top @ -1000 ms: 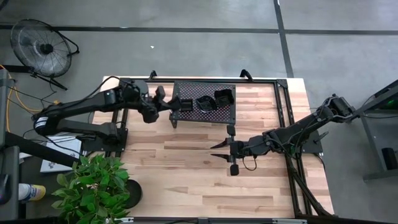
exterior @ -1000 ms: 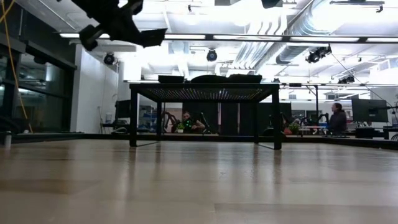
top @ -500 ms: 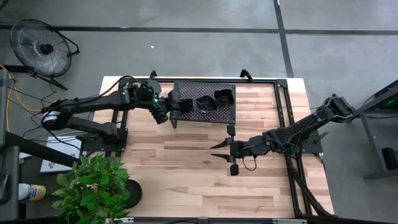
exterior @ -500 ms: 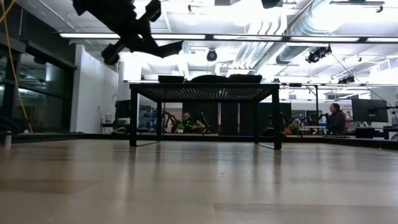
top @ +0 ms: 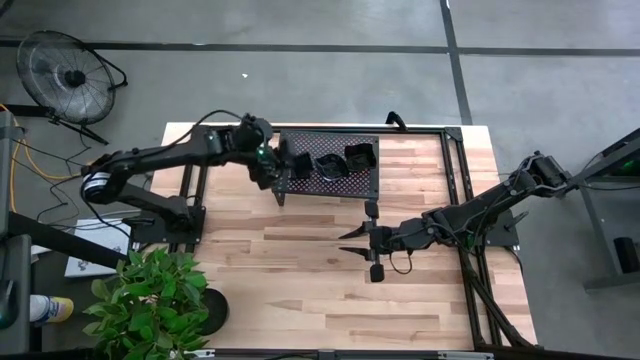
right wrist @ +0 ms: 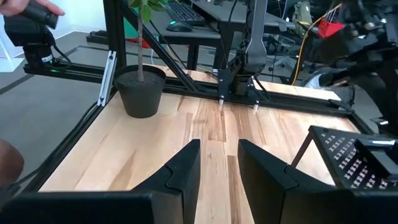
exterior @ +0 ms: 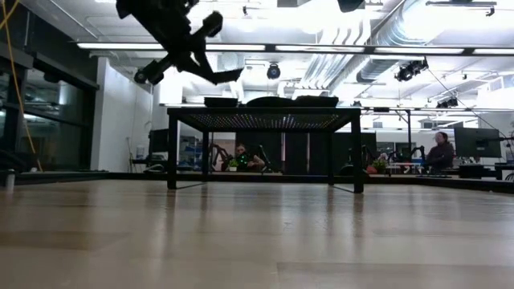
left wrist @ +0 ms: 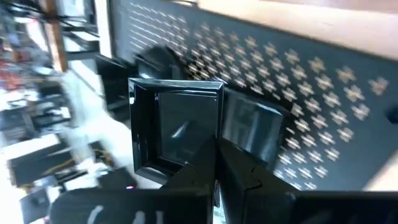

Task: Pick & Place Mini shaped plates
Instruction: Stack the square plate on the square plates on the shelf

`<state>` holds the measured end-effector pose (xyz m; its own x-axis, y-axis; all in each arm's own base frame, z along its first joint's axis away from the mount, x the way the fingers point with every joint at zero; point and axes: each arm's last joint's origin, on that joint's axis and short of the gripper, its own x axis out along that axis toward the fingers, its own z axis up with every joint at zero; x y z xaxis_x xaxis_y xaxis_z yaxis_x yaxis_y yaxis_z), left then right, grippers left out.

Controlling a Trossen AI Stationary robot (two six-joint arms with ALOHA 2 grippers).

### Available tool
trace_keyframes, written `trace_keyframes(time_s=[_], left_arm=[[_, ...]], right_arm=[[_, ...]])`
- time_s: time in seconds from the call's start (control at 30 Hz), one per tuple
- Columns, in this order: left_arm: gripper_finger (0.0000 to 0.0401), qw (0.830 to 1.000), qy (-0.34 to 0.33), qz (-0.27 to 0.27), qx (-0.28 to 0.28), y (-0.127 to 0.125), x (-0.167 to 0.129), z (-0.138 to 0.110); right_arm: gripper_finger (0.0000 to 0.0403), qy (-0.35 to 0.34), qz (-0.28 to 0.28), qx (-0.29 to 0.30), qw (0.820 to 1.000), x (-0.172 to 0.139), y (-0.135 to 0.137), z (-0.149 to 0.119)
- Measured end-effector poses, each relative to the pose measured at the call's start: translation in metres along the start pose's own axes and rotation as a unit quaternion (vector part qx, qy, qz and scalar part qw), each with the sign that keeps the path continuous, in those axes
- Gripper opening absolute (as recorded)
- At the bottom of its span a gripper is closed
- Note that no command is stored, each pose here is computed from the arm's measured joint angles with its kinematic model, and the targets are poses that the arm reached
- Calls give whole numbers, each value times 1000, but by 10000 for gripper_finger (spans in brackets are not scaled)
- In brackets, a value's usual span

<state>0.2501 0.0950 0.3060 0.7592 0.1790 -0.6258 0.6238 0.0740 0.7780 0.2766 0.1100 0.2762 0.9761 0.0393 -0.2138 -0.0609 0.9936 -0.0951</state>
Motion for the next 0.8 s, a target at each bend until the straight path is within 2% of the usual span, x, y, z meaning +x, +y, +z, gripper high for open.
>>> trace_keyframes(time_s=[0.1, 0.2, 0.33, 0.43, 0.8], left_arm=[[3, 1000, 5, -19, -6, -2, -2, -13], [3, 1000, -6, -2, -14, 0, -5, -21], [3, 1000, -20, -10, -21, -5, -6, -29], [3, 999, -36, -21, -13, -7, -4, -29], [3, 998, -27, -45, 17, -11, 4, -30]], right_arm=[[103, 2, 0, 6, 1000, 0, 0, 0], [103, 5, 0, 5, 1000, 0, 0, -1], [103, 5, 0, 6, 1000, 0, 0, -1], [103, 5, 0, 7, 1000, 0, 0, -1], [103, 5, -2, 20, 1000, 0, 0, -1]])
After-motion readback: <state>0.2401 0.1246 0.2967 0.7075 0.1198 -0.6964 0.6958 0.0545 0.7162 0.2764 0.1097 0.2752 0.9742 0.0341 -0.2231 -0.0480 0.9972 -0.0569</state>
